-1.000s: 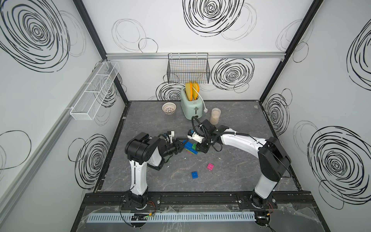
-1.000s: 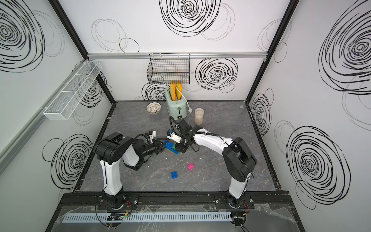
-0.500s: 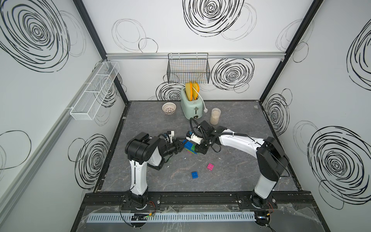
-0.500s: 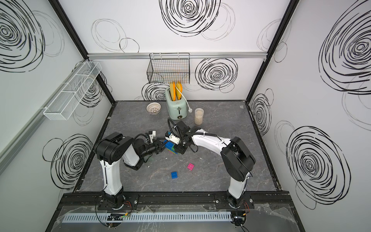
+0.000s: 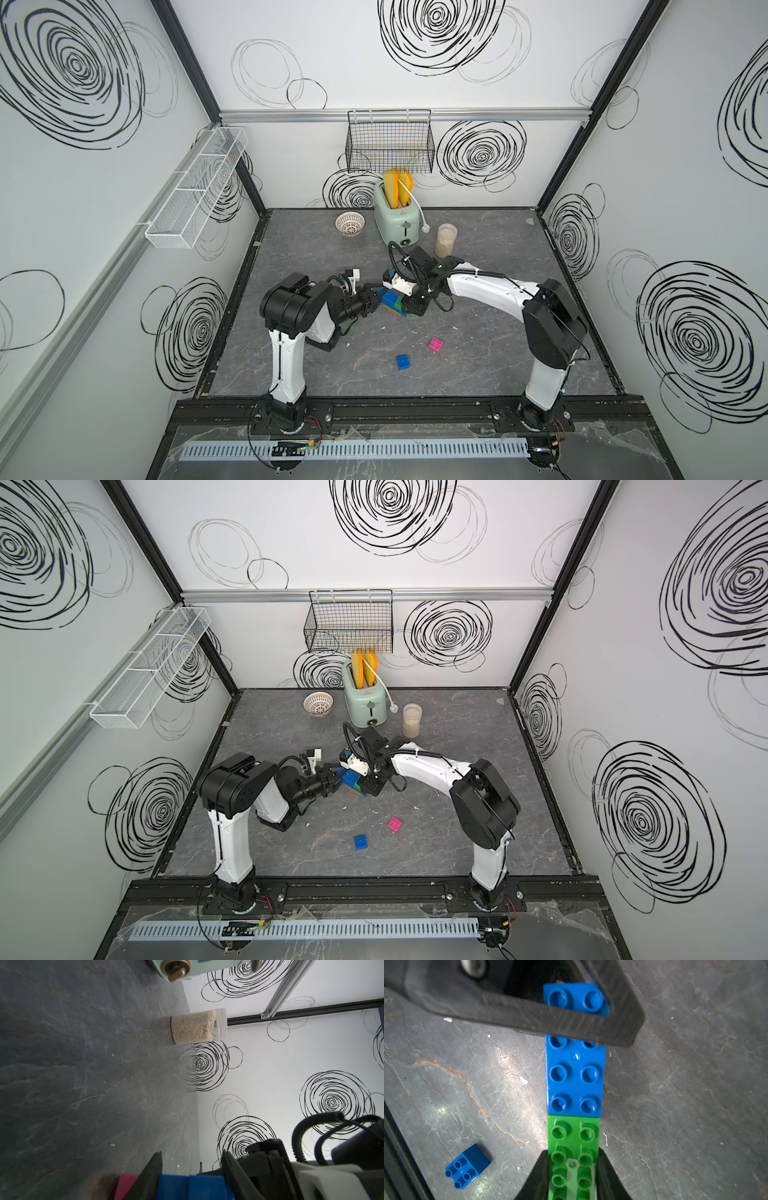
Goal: Assemble a heart with lego
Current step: Assemble the lego brick with the lego brick.
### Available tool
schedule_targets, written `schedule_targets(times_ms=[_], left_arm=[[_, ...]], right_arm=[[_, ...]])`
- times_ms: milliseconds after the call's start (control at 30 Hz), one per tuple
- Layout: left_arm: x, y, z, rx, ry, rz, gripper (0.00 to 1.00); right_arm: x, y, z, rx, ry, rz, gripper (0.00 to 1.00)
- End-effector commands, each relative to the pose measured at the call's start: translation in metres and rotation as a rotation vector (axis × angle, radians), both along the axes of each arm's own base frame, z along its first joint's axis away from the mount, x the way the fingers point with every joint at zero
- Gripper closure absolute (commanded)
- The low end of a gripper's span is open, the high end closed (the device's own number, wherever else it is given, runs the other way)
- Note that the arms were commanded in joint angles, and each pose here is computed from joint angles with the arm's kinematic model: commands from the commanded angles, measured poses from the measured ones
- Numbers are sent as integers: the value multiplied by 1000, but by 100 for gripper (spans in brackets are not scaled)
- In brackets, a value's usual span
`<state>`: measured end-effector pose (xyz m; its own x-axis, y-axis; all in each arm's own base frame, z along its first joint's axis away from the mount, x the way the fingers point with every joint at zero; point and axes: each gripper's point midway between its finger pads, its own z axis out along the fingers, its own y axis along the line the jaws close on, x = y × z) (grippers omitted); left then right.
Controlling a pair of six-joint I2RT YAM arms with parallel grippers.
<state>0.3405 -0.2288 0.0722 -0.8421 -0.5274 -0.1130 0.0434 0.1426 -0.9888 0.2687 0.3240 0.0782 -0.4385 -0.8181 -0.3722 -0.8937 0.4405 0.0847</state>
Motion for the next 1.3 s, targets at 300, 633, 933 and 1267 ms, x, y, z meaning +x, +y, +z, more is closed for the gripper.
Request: schedule_targets(times_ms=[300, 633, 933, 1267], left_arm=[[-10, -10, 35, -69, -178, -74, 30], [-12, -9, 31, -63, -169, -77, 41], [-12, -9, 28, -59, -160, -73, 52], [-11, -7, 23, -53, -150, -68, 52]], right_arm=[[7, 7, -14, -45, 18, -11, 75], [15, 10, -16, -87, -6, -16, 74], [20, 16, 9, -22, -36, -27, 63], [26, 13, 35, 33, -64, -54, 41]])
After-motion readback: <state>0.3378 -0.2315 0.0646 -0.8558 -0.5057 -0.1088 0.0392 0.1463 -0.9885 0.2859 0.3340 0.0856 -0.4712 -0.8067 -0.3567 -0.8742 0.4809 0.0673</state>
